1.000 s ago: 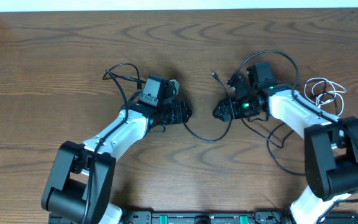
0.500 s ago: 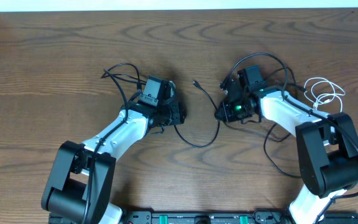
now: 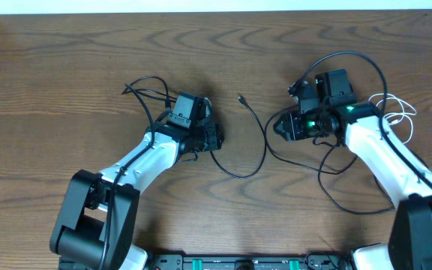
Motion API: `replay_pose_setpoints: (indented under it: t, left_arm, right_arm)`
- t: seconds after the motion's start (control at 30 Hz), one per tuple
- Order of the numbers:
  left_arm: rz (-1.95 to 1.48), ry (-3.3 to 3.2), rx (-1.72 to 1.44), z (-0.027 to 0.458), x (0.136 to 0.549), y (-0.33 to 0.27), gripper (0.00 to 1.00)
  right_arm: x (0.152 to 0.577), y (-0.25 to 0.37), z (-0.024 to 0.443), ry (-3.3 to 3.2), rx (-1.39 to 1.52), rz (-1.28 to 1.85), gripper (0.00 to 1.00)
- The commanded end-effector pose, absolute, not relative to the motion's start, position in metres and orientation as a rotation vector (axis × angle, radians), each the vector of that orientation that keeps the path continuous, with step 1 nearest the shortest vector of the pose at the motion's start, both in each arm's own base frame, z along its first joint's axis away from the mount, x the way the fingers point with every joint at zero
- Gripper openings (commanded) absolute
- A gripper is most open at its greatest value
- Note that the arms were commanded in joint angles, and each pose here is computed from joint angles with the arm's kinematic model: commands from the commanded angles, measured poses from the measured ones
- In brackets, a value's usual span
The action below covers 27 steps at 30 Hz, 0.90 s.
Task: Untangle cables
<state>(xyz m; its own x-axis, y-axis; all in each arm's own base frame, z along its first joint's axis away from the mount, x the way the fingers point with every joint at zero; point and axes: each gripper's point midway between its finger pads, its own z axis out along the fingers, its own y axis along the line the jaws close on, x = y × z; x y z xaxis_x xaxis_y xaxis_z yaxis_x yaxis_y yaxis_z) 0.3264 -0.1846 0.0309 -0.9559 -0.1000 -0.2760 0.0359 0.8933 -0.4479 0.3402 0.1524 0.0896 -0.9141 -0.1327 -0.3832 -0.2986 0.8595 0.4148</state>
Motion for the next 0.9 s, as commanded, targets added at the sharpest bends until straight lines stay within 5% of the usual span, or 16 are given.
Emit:
replay_pose_setpoints:
  t: [0.0, 0.1, 0.2, 0.47, 0.87]
  left_arm:
    - [-0.633, 2.787, -0.048, 0.023, 0.323, -0.181, 0.44]
    - [-0.581, 2.784, -0.062, 0.021, 0.326, -0.176, 0.34]
    - [-0.517, 2.786, -0.099, 0.018, 0.328, -0.167, 0.27]
    - [-0.449, 2.796, -0.150, 0.014, 0.327, -0.158, 0.08]
    - [-0.456, 2.802, -0.208, 0.013, 0.325, -0.158, 0.08]
  right_arm:
    - [0.337, 0.167, 0.100, 2.648, -0.411, 0.694, 0.28]
    - [0.333, 0.179, 0.095, 2.654, -0.456, 0.703, 0.15]
    - [0.330, 0.191, 0.085, 2.670, -0.481, 0.716, 0.13]
    - [0.333, 0.210, 0.047, 2.716, -0.514, 0.726, 0.44]
    - [0.346, 0.173, -0.002, 2.851, -0.322, 0.419, 0.49]
